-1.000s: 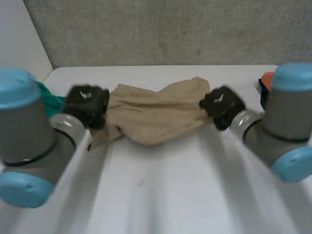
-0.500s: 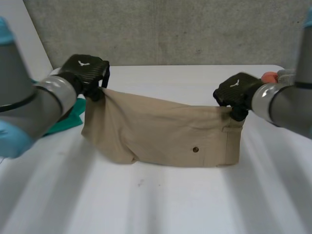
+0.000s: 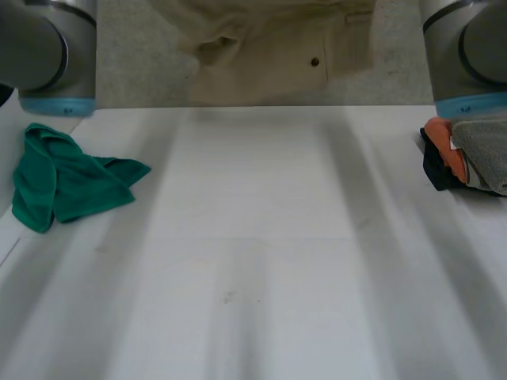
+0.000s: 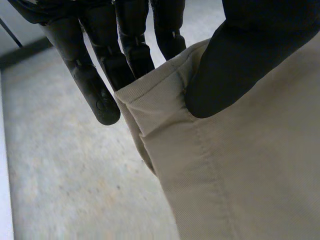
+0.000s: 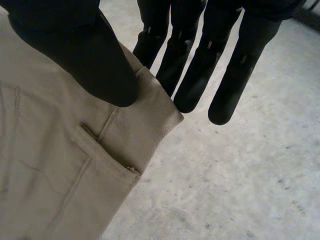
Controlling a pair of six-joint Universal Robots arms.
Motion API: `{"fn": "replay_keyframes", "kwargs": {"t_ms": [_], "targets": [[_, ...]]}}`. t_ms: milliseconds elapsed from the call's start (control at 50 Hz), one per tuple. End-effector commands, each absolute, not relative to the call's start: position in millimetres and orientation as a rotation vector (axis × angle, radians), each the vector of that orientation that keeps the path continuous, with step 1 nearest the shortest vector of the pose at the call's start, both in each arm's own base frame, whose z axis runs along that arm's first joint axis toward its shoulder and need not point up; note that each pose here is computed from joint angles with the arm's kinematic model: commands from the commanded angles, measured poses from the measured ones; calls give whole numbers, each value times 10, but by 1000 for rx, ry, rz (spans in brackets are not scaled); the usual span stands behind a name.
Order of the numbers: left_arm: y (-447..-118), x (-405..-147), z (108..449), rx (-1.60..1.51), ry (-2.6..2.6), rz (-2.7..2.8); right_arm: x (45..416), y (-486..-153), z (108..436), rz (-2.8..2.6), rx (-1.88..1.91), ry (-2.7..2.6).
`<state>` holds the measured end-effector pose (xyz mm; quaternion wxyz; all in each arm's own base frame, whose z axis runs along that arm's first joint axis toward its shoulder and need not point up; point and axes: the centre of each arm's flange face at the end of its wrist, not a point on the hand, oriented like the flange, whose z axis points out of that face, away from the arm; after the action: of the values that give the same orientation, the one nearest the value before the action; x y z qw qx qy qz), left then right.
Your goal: Fold the laundry.
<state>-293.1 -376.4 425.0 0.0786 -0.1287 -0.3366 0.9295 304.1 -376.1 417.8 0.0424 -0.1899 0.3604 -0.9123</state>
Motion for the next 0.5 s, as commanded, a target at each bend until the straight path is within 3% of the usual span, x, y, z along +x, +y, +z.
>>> {"fn": "replay_keyframes", "kwargs": {"t_ms": [20, 200, 280, 380, 500], "targets": [[-3723, -2979, 3468, -548, -1323, 2588, 3096, -3938, 3452, -2617, -745, 1416], [-3417, -3122, 1879, -814, -1747, 2197, 3132, -3916, 1852, -2276, -1118, 1863], [-3277, -3100, 1456, -958, -1875, 2109, 3101, -3784, 1505, -2165, -1266, 1964], [-3042, -2977, 1408, -1059, -2017, 2011, 3005, -3543, 1448, -2004, -1394, 2070], [-2657, -2842, 1675, -1115, -2107, 1885, 2869, -3180, 1646, -1817, -1528, 2162]]}}
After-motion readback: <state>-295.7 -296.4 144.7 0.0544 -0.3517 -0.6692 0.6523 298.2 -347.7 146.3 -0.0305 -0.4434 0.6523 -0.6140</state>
